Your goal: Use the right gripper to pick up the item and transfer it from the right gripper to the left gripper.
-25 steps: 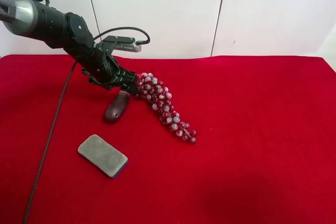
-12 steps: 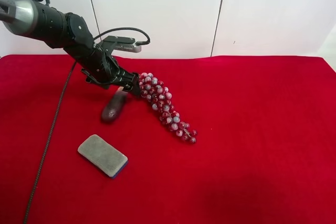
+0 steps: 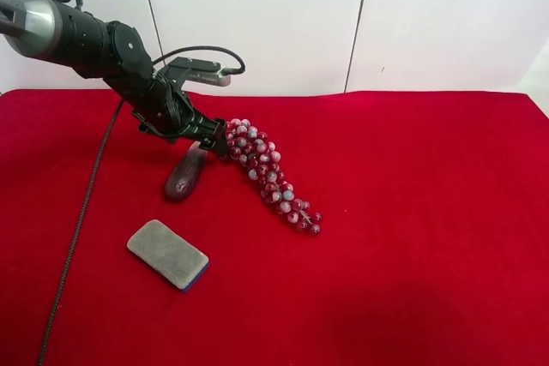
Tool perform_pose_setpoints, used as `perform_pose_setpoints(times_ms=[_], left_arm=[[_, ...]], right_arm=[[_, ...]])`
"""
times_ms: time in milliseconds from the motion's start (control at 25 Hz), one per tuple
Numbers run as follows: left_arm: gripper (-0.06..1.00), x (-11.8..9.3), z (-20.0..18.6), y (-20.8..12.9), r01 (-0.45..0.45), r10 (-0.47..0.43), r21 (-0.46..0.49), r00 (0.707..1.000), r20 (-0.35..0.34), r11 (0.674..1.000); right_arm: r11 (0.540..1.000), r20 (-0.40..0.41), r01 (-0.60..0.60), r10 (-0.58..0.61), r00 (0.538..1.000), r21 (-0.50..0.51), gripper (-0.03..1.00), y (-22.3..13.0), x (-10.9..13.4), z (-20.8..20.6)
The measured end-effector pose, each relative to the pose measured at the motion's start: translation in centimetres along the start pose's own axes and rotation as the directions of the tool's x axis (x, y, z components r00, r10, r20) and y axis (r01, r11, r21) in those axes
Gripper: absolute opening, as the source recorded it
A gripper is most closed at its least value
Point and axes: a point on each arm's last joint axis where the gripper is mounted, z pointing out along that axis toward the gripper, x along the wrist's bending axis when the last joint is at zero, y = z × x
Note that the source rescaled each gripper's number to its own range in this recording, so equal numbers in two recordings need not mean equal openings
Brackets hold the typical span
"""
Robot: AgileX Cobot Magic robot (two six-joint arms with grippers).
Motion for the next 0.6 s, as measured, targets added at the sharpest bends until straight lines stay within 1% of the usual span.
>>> perform_pose_setpoints(times_ms=[200,320,480,600], left_arm=[[1.0,-0.2,-0.6,-0.2,-0.007,0.006,0.038,1.0,0.016,0.999],[1.0,-0.5,-2.1,0.2,0.0,-0.002,0.039,1.0,0.028,0.999],[1.0,-1.0,-4.5,0.4,-0.013,0.01,0.054,0.999,0.047,0.998],[1.0,-1.3,-6.3,0.7,-0.016,0.013,0.053,0.998,0.056,0.998]], right_arm=[[1.0,0.0,0.0,0.0,1.0,0.0,1.0,0.0,0.0,0.0],[1.0,0.0,0.0,0.0,1.0,0.0,1.0,0.0,0.0,0.0],[1.0,0.002,-0.001,0.001,1.0,0.0,1.0,0.0,0.0,0.0],[1.0,0.026,-0.014,0.014,1.0,-0.001,1.0,0.0,0.0,0.0]])
